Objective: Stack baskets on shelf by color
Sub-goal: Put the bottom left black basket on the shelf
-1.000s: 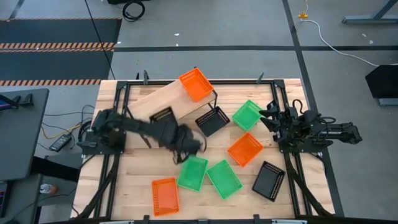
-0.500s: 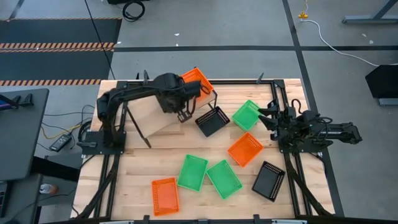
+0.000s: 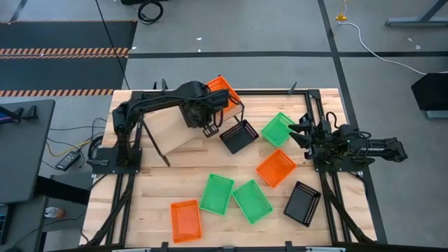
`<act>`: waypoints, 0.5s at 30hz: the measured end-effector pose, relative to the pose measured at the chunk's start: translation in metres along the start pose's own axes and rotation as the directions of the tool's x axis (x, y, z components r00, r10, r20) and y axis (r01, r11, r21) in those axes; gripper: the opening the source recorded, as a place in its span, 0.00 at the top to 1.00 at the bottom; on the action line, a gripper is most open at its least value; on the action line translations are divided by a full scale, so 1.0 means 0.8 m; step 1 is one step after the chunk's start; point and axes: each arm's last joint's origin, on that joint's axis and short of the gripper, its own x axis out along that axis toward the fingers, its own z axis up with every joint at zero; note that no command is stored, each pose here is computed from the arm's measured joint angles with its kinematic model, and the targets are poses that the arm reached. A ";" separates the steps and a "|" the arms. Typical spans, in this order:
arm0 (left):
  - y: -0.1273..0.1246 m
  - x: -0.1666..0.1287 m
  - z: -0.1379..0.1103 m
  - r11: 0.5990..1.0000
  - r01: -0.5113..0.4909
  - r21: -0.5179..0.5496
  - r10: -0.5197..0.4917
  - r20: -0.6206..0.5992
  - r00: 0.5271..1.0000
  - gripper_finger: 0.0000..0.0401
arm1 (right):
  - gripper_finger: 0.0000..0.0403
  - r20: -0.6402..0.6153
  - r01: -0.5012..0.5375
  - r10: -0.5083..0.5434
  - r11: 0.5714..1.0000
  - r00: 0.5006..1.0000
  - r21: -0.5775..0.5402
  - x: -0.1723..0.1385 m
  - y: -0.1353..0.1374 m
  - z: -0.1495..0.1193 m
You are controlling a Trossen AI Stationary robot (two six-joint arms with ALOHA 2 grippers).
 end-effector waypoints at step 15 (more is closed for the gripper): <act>-0.004 0.000 0.001 1.000 0.015 -0.009 -0.015 0.012 1.000 0.74 | 0.62 0.001 -0.001 0.001 1.000 1.000 -0.001 0.000 0.000 0.000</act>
